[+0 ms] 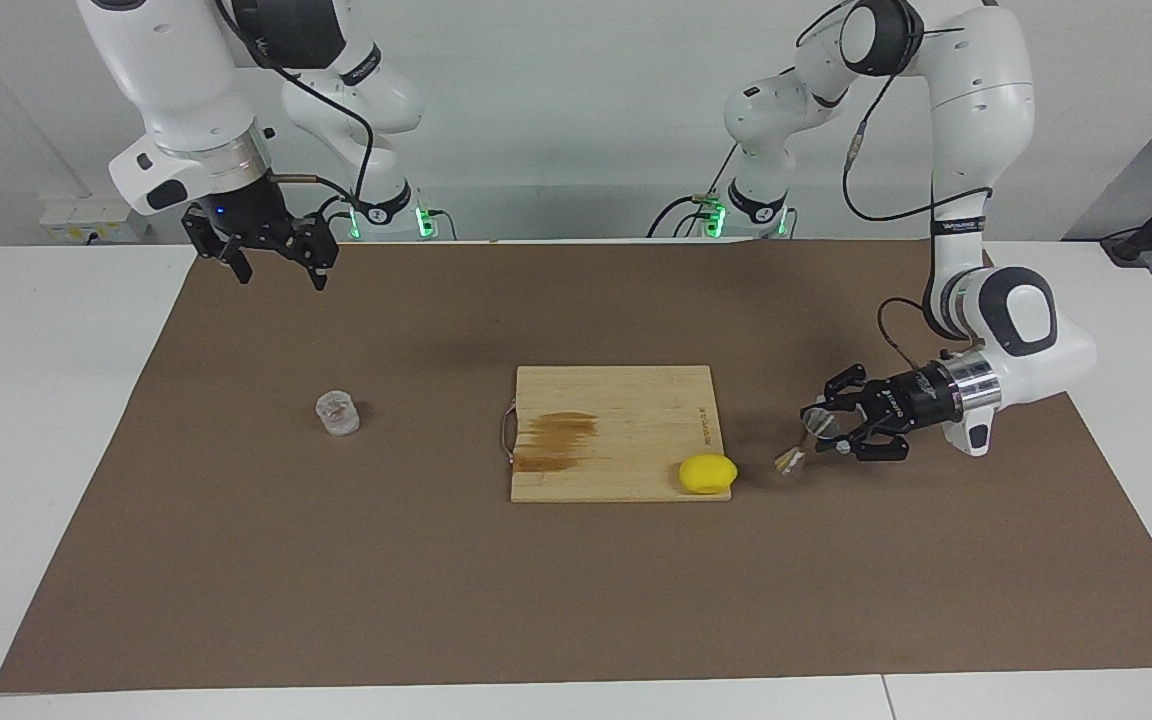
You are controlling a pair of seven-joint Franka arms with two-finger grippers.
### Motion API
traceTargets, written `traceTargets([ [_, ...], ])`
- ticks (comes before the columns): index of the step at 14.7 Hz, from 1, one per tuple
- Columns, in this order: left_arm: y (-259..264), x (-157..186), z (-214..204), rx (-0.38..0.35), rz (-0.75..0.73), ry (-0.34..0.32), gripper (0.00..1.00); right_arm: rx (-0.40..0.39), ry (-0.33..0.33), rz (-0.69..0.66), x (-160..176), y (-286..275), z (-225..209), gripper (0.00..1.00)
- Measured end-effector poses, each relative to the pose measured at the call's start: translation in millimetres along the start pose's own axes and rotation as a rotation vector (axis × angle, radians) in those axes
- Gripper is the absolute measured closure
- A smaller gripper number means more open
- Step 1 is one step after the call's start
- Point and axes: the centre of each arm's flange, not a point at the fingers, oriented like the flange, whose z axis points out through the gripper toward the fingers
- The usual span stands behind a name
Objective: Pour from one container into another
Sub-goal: 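Grasp the silver cup with the left gripper and carry it onto the board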
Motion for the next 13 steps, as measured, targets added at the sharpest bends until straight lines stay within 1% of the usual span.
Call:
traceTargets([
  [1,2,-11,15,0.017,0.004,0.000,0.50,0.000,0.000,0.001,0,0,0,0.03],
  [2,4,-21,29,0.029,0.016,0.003,0.50,0.000,-0.001,0.002,0,1,0,0.00],
  [6,-1,-60,93,0.065,0.053,-0.017,0.50,-0.001,0.000,0.003,-1,2,0,0.00],
  [8,-5,-72,131,0.050,0.039,-0.013,0.50,-0.001,-0.001,0.005,-1,3,0,0.00],
  [10,-11,-81,168,0.020,0.005,0.009,0.50,-0.001,-0.002,0.009,0,5,1,0.00],
  [13,-27,-91,219,0.001,-0.012,0.048,0.50,-0.001,-0.003,0.010,0,6,1,0.00],
])
